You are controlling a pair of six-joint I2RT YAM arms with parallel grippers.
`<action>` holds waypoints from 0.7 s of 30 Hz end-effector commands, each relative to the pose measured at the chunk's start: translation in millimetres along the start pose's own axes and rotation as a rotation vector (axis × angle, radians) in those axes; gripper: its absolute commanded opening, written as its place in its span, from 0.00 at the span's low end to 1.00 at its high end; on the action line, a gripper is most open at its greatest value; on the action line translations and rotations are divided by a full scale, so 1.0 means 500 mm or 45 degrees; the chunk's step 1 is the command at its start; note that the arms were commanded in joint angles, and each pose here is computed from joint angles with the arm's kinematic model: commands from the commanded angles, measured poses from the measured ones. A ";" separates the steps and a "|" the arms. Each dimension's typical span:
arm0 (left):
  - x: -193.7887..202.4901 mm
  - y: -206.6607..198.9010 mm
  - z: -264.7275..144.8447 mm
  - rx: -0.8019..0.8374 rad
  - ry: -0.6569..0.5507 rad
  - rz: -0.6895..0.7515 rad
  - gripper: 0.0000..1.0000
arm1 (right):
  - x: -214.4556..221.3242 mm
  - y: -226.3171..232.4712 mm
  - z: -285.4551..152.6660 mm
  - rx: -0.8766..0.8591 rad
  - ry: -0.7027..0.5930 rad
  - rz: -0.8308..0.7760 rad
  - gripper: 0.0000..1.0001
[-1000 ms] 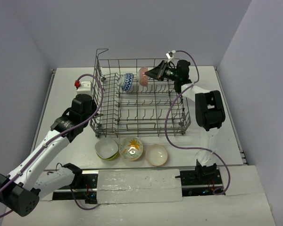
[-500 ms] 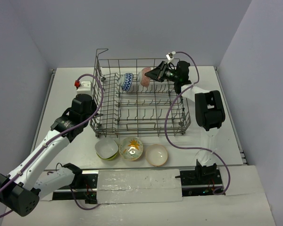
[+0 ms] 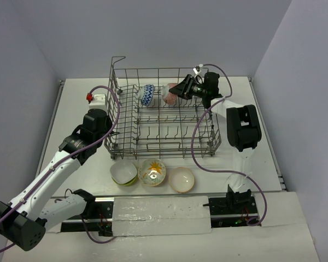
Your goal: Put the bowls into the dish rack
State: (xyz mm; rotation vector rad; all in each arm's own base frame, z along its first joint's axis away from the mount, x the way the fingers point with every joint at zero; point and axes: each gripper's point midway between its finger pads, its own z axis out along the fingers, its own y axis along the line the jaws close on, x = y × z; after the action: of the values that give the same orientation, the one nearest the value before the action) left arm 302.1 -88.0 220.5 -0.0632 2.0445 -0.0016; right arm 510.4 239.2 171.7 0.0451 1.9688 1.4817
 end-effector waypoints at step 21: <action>0.012 0.024 0.005 -0.066 0.032 0.033 0.00 | -0.114 0.019 -0.067 0.510 -0.002 -0.224 1.00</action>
State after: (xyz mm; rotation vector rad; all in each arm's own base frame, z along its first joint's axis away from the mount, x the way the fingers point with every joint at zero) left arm 305.0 -88.6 221.4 -0.0732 2.0369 -0.0075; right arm 512.3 228.6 169.2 0.0679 2.2653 1.2151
